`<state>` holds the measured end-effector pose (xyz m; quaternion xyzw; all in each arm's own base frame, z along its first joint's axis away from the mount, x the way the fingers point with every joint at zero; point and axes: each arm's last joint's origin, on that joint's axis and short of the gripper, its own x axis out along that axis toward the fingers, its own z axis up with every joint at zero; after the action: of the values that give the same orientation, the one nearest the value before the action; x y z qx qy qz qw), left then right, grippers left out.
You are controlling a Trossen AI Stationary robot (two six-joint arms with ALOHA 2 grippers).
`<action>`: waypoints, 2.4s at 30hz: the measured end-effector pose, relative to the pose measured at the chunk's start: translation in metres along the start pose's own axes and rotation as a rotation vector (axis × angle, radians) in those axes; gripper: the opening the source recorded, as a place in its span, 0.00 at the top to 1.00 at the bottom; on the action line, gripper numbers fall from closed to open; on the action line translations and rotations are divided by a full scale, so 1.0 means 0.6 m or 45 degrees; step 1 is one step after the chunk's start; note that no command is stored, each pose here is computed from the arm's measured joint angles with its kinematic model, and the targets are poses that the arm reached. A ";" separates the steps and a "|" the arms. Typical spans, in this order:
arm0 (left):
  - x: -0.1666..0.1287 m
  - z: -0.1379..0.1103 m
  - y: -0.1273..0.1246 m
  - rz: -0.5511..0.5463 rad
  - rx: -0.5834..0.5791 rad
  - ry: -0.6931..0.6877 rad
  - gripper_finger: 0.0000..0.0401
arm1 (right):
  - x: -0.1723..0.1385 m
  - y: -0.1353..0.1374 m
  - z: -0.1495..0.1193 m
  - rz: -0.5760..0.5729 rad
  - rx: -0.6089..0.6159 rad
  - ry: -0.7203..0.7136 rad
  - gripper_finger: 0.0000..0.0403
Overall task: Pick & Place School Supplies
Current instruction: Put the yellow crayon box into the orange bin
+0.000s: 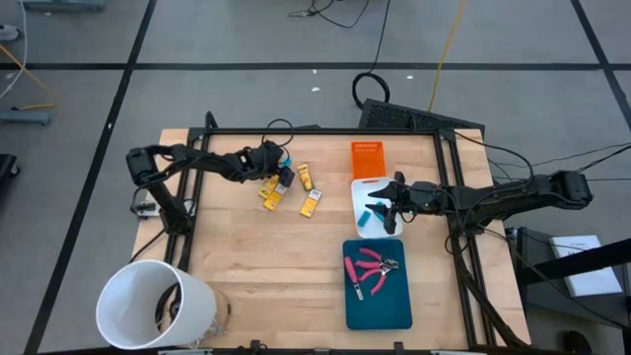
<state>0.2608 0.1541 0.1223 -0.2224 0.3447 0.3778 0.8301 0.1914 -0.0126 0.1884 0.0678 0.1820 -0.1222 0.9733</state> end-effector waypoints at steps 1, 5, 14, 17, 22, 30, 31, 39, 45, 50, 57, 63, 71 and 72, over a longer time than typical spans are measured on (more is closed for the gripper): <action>-0.003 0.002 0.000 0.001 0.005 -0.007 0.29 | 0.000 0.000 0.000 0.000 0.000 0.000 0.61; -0.029 0.016 -0.006 -0.026 0.038 -0.071 0.29 | 0.000 0.000 -0.001 0.000 -0.001 0.006 0.60; -0.066 -0.001 0.015 0.217 0.114 0.106 0.29 | 0.000 0.000 -0.001 0.000 -0.001 0.006 0.60; -0.057 -0.007 0.023 0.279 0.076 0.136 0.29 | 0.000 0.000 -0.001 0.000 -0.001 0.005 0.60; -0.040 -0.014 0.028 0.292 0.033 0.172 0.29 | 0.000 0.000 0.000 0.001 0.001 0.004 0.61; -0.010 -0.026 0.032 0.304 0.021 0.216 0.31 | 0.000 0.000 0.000 0.002 0.005 -0.002 0.61; -0.011 -0.027 0.032 0.304 0.013 0.219 0.33 | 0.000 0.000 0.001 0.002 0.005 -0.003 0.61; -0.013 -0.028 0.032 0.295 0.014 0.233 0.66 | 0.000 0.000 0.001 0.003 0.006 -0.005 0.61; -0.036 -0.019 0.028 0.265 0.129 0.204 0.80 | 0.000 0.001 0.006 0.008 0.013 -0.046 0.61; -0.083 0.003 -0.004 0.151 0.385 0.057 0.79 | -0.001 0.003 0.019 0.024 0.034 -0.149 0.61; -0.137 -0.003 -0.100 -0.019 0.941 -0.250 0.77 | -0.003 0.005 0.033 0.048 0.119 -0.256 0.61; -0.174 -0.026 -0.188 -0.107 1.335 -0.587 0.81 | 0.008 0.006 0.029 0.049 0.158 -0.246 0.61; -0.197 -0.056 -0.249 -0.047 1.535 -0.848 0.76 | 0.045 0.013 0.030 0.091 0.256 -0.375 0.49; -0.196 -0.058 -0.254 -0.039 1.554 -0.853 0.76 | 0.050 0.014 0.028 0.097 0.272 -0.386 0.47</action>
<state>0.3099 -0.0175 0.2029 0.4078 0.2175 0.1528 0.8735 0.2263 -0.0141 0.1938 0.1585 0.0165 -0.1128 0.9807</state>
